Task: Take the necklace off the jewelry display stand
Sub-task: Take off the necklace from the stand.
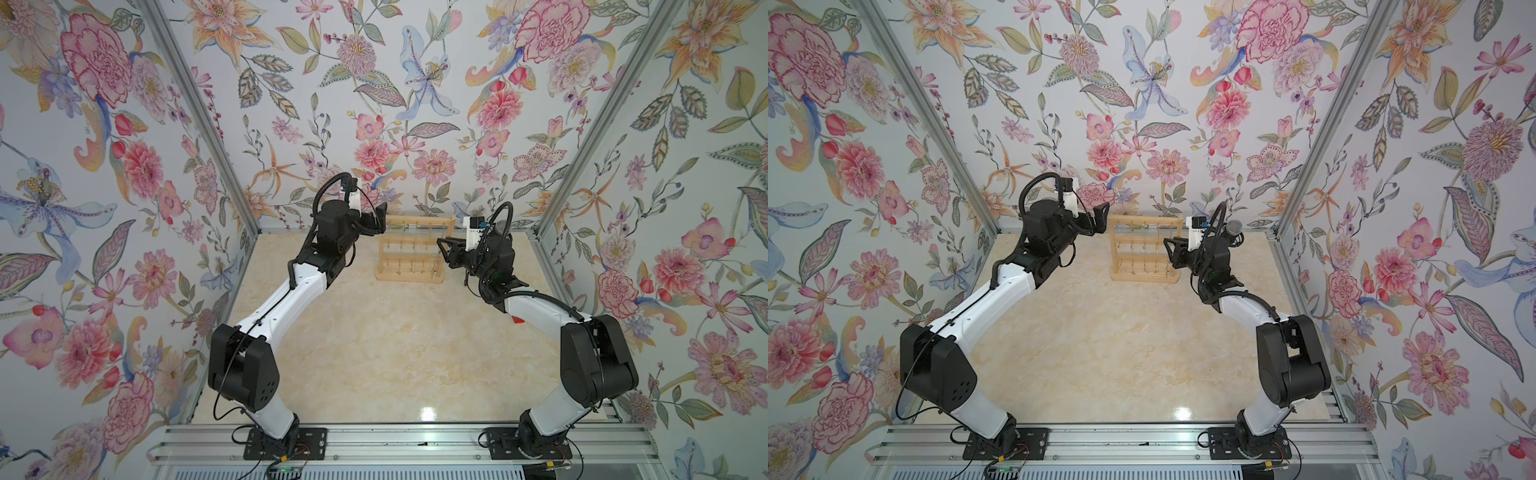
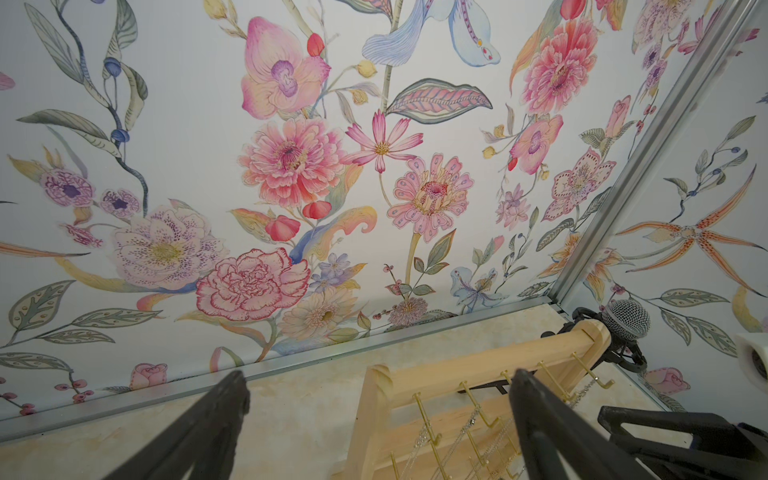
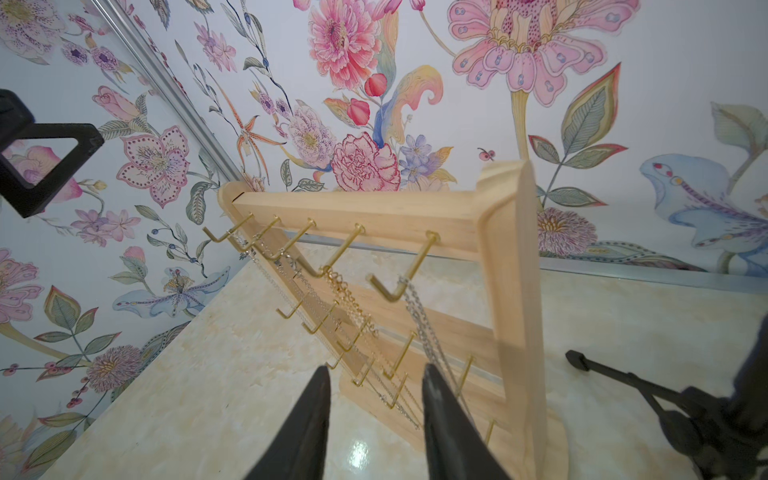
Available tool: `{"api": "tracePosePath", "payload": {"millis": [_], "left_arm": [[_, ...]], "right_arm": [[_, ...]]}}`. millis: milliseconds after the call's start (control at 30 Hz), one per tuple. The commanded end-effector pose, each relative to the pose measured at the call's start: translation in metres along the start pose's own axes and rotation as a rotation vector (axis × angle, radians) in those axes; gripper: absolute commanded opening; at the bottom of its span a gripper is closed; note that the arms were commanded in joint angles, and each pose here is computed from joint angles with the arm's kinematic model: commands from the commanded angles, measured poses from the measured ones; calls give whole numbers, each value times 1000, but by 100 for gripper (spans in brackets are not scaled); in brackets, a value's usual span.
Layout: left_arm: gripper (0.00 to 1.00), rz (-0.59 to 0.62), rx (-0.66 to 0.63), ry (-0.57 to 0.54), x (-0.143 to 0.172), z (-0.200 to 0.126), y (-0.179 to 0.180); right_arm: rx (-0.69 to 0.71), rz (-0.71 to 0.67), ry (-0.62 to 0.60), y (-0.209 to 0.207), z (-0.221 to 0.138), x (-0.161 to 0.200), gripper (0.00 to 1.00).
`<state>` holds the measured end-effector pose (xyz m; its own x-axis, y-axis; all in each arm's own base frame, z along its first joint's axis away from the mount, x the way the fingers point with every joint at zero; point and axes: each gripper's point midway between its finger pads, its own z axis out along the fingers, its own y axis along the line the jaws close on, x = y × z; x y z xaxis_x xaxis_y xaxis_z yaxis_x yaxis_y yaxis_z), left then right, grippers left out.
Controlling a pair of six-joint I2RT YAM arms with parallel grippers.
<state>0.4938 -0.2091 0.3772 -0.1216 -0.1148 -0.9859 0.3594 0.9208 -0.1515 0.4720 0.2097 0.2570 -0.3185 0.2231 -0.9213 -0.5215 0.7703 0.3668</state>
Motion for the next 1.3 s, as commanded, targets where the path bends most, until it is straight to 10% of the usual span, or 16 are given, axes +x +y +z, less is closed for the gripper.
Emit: {"api": "tracePosePath", "payload": {"millis": [0,1267], "left_arm": [[99,15,17,-71,-22,-8,-2],[99,43,-15,-54,-11,-3,5]], "right_arm": [[39,-32,2,-5,9,-3,36],[66,-68,-20,-8,28,-14,25]]}}
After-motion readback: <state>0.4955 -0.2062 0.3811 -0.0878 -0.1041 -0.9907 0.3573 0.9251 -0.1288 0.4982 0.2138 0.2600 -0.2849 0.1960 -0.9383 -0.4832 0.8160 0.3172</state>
